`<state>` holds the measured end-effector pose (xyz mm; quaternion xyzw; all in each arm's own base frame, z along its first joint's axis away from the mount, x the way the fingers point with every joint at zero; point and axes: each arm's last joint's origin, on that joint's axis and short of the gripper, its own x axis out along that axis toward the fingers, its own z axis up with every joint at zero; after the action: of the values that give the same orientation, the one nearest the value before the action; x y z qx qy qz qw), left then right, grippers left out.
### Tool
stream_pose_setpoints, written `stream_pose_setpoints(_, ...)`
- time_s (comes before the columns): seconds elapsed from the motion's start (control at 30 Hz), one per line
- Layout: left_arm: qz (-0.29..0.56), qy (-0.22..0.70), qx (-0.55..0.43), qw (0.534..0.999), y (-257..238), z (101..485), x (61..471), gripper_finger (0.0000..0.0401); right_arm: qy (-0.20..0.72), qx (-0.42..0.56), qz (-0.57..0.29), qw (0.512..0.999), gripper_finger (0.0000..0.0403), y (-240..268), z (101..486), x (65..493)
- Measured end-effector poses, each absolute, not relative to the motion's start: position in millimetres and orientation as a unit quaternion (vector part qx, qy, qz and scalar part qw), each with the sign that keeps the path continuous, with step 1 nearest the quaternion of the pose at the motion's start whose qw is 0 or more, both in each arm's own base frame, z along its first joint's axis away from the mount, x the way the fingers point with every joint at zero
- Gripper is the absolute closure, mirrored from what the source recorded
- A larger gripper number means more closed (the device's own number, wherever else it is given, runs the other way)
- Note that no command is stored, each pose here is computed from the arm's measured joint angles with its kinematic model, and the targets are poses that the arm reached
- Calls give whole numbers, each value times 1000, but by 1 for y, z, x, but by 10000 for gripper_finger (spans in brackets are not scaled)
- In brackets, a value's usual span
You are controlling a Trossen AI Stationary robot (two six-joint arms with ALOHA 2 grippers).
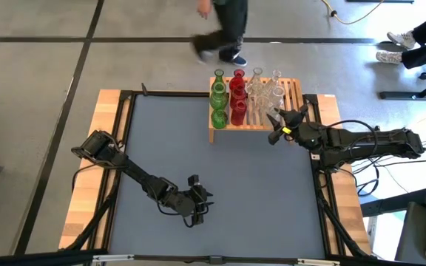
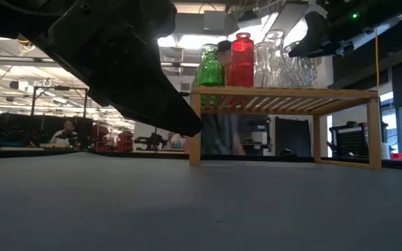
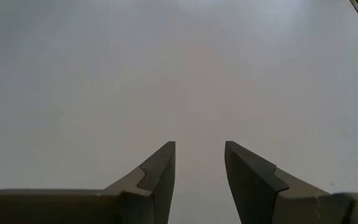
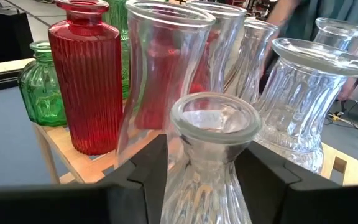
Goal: Sort vases onto shelf
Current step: Put the transparent vase on the shelf, aligned with the other transparent vases
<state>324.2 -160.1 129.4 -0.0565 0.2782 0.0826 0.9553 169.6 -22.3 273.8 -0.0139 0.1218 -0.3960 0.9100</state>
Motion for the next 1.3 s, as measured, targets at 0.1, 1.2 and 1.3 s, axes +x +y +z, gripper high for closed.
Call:
stream_pose_setpoints(0.1,82,278,-57,955,-160,129,324,269,122,-14,-397,910,238,-22,274,170)
stream_pose_setpoints(1.2,80,279,-57,955,-161,129,324,269,152,-27,-403,902,237,-22,292,159)
stream_pose_setpoints(1.3,80,279,-57,955,-161,129,324,269,152,-27,-404,902,232,-22,292,159)
